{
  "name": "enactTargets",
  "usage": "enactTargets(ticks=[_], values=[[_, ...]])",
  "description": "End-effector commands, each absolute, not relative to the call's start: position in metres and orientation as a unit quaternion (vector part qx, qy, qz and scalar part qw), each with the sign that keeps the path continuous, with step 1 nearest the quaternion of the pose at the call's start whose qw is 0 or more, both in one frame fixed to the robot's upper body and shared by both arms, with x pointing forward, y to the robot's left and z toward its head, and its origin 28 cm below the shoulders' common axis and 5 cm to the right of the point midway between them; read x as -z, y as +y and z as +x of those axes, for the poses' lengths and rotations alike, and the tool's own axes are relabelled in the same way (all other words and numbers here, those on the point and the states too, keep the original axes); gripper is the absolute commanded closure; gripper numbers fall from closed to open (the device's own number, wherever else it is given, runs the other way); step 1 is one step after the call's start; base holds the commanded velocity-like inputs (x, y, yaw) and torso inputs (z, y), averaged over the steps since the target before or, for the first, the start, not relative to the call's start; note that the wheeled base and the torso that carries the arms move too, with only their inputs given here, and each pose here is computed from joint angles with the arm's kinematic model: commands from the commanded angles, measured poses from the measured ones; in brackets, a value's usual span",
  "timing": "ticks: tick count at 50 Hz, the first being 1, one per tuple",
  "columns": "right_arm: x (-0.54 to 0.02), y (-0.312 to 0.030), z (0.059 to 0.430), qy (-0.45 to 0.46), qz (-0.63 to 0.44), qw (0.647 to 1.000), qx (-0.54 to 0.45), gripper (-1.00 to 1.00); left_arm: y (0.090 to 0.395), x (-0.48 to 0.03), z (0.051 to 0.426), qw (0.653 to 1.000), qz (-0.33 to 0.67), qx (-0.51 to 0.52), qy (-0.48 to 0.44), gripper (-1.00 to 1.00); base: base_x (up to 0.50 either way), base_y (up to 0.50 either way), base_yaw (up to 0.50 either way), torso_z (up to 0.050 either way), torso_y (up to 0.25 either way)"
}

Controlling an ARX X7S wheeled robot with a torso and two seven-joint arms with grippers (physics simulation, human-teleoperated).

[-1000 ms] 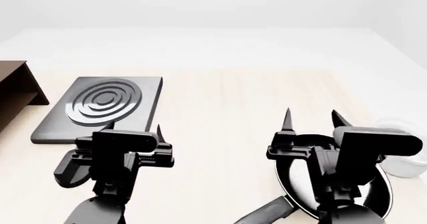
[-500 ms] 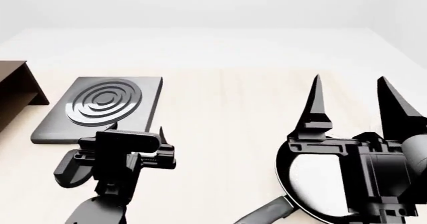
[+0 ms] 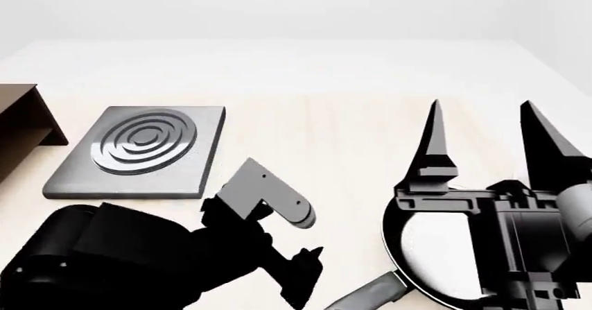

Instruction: Put the frying pan on top of the cabinet.

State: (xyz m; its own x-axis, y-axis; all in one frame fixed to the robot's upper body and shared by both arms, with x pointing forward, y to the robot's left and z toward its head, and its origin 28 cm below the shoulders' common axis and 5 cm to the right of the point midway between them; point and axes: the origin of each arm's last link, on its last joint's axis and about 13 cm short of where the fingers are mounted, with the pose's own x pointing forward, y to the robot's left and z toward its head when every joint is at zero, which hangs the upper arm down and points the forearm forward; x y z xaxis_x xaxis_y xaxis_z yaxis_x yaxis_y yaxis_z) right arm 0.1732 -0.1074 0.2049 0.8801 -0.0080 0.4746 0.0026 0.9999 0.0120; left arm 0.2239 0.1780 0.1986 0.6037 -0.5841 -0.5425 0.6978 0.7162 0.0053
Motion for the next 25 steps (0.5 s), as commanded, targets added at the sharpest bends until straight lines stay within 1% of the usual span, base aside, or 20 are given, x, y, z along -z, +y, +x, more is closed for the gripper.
enactTargets(ticks=[1,21,25], values=[[-0.206,-0.107,0.173,-0.244,0.005,0.97,-0.001,-1.0,0.179,-0.227,0.205,0.811,0.112,0.483,0.31,-1.0,0.0,0.0,0.0,0.0,0.0],[-0.205,-0.105,0.174,-0.243,0.004,0.97,-0.005,-1.0,0.168,-0.221,0.203,0.81,0.115,0.478,0.32,-1.0,0.0,0.0,0.0,0.0,0.0],[-0.204,-0.105,0.174,-0.242,0.003,0.97,-0.007,-1.0,0.163,-0.21,0.206,0.809,0.12,0.47,0.332,-1.0,0.0,0.0,0.0,0.0,0.0]])
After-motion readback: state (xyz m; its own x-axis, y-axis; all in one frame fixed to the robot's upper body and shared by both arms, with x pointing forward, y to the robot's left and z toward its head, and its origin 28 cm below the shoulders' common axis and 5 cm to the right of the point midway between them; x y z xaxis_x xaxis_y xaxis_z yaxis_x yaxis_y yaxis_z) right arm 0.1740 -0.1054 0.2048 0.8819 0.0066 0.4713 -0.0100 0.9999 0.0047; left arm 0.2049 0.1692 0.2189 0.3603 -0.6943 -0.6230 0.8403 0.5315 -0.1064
